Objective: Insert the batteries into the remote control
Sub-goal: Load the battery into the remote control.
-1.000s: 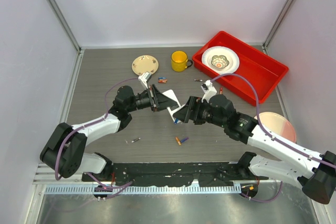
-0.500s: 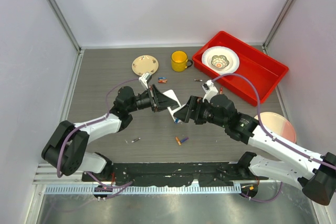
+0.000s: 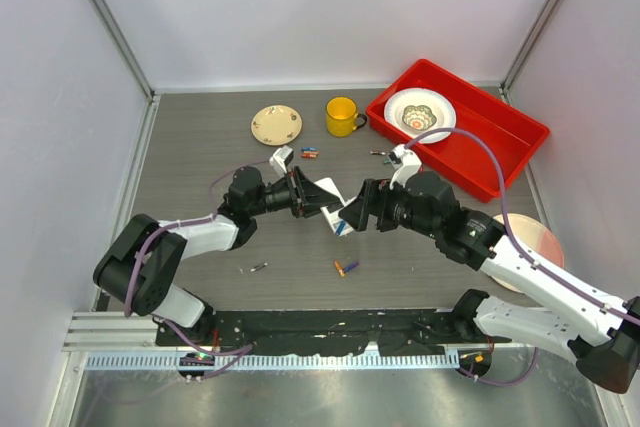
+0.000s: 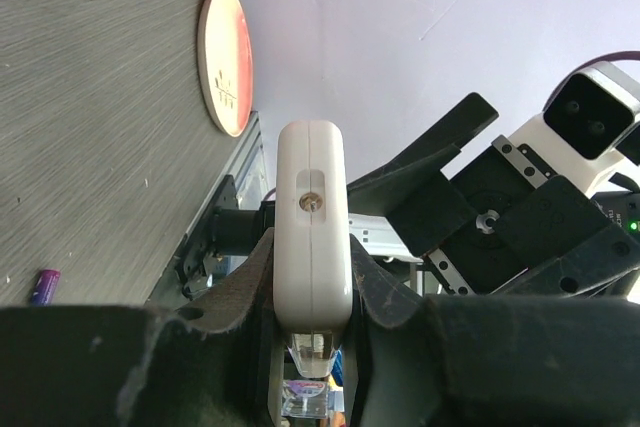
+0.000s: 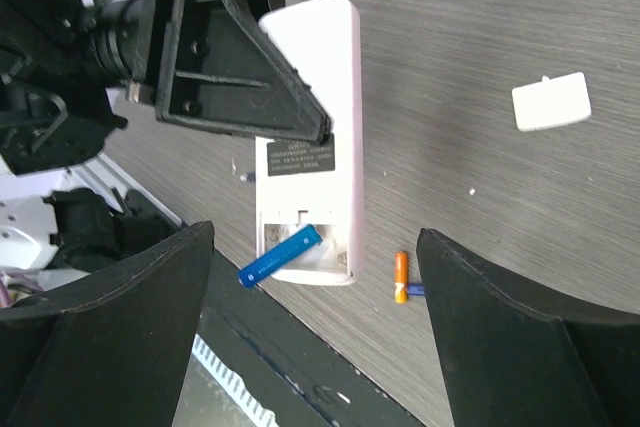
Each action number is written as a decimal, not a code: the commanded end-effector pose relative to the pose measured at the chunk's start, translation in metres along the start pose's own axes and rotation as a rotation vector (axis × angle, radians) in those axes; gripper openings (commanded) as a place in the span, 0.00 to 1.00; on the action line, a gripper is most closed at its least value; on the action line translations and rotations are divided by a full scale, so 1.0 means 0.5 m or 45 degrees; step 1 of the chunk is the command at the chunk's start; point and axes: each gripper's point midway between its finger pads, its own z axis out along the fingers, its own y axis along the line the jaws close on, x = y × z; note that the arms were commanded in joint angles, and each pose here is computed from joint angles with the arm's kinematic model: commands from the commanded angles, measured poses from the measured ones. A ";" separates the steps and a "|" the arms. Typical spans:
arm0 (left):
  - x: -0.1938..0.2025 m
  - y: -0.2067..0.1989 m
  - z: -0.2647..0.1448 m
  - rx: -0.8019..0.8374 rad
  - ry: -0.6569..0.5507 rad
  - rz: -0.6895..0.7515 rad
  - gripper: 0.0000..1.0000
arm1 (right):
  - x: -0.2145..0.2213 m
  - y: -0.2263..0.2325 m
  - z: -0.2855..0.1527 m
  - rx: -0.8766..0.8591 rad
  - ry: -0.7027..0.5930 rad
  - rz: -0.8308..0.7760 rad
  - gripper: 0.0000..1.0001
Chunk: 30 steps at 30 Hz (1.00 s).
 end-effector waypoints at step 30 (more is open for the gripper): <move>0.006 -0.042 -0.004 0.090 0.023 0.084 0.00 | 0.028 0.000 0.023 -0.005 0.219 -0.271 0.87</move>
